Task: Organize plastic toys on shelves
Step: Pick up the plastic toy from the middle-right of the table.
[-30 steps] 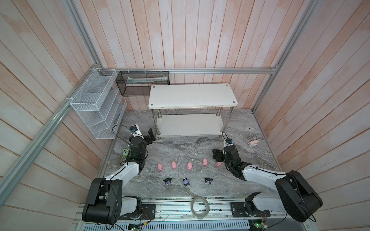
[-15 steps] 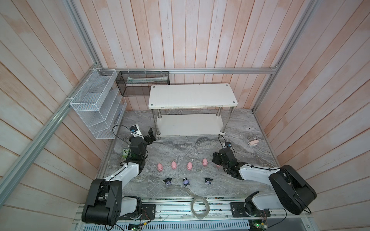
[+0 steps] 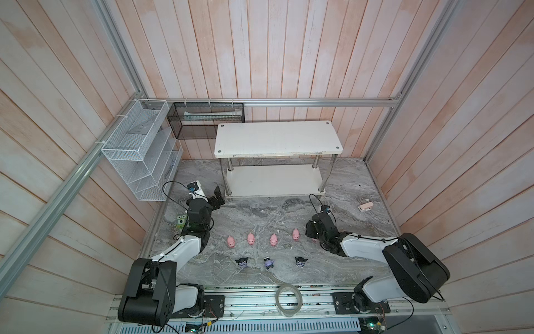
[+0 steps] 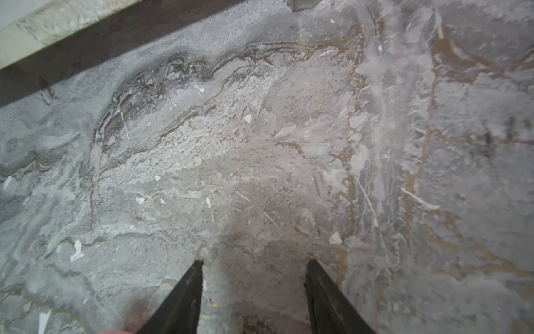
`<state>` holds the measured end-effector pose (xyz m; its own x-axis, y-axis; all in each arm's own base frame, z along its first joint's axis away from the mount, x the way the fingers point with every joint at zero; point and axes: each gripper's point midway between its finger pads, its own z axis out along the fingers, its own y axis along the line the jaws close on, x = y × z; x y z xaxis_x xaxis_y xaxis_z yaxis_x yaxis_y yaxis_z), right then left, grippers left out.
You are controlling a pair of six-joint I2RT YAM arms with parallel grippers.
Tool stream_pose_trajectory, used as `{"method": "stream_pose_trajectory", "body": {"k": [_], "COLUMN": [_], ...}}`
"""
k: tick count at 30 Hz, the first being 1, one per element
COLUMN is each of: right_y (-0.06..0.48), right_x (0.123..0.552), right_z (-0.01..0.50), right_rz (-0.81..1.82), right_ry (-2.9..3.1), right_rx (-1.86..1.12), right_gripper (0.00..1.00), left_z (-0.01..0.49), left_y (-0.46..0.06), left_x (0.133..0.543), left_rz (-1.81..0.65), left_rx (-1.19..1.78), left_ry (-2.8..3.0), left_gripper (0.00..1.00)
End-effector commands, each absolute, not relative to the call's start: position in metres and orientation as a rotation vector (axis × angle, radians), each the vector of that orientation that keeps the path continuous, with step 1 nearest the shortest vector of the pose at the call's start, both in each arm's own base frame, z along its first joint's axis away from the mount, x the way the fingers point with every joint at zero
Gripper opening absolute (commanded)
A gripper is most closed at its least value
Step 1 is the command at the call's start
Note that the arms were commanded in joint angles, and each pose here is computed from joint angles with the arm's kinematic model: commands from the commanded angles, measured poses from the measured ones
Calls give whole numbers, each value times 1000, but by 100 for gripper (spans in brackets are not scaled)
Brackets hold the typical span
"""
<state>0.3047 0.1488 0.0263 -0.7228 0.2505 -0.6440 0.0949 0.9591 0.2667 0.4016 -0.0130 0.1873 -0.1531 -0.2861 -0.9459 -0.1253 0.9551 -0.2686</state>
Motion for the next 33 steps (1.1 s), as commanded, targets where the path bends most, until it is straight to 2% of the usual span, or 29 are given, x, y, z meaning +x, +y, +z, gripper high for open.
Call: {"method": "stream_pose_trajectory", "body": {"k": [1, 7, 13, 18, 24, 30, 33], "right_y": [144, 140, 138, 137, 135, 133, 134], "right_x": [292, 285, 278, 273, 268, 262, 256], "right_z": [12, 12, 13, 10, 5, -3, -10], "right_rz": [211, 163, 124, 104, 88, 49, 28], "right_ry": [2447, 2458, 2466, 2481, 2503, 2546, 2567], "right_rx": [245, 252, 253, 251, 258, 241, 223], "right_gripper": [57, 59, 66, 67, 64, 51, 49], "left_z": [178, 176, 173, 173, 173, 172, 172], "left_y": [-13, -14, -13, -13, -14, -13, -13], "left_x": [398, 399, 398, 397, 396, 395, 394], "left_rz": [-145, -142, -140, -142, -143, -147, -147], "left_rx": [-316, -315, -316, -315, -313, -318, -318], "left_ry": [1743, 1748, 1754, 1753, 1754, 1756, 1755], "left_gripper": [100, 100, 100, 100, 100, 100, 100]}}
